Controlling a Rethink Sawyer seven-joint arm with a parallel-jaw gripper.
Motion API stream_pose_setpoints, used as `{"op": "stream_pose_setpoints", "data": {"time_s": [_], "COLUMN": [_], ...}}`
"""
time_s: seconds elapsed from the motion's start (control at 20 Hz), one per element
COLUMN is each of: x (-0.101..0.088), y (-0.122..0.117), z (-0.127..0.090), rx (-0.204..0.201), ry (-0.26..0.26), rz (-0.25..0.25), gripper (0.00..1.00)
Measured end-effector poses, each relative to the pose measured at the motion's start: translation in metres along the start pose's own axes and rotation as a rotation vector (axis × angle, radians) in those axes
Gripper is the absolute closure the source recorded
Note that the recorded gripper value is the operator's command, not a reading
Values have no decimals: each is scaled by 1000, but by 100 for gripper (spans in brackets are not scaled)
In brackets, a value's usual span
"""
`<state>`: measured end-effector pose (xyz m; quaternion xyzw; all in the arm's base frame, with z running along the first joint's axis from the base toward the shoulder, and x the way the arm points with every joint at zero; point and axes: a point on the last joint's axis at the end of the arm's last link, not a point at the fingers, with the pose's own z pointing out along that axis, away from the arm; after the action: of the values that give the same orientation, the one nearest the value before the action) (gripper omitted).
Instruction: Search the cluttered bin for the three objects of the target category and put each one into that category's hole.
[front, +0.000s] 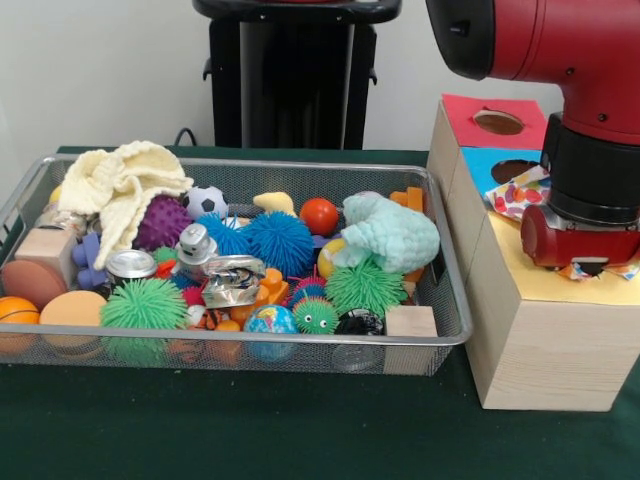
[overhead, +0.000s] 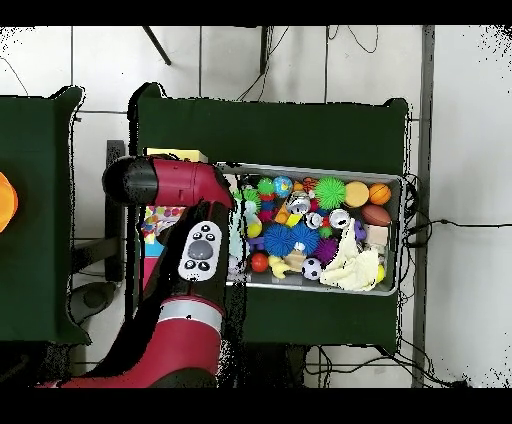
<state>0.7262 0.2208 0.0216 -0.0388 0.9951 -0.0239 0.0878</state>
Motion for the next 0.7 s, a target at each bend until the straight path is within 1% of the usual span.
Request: {"op": "stream_pose_setpoints", "data": {"time_s": [0.35,0.4,0.7], "x": [0,0,1], "y": [1,0,1], "z": [0,0,-1], "rx": [8,9,13], "ry": [-2,-1,-2], "rz": [-1,0,2], "gripper": [100,0,0]}}
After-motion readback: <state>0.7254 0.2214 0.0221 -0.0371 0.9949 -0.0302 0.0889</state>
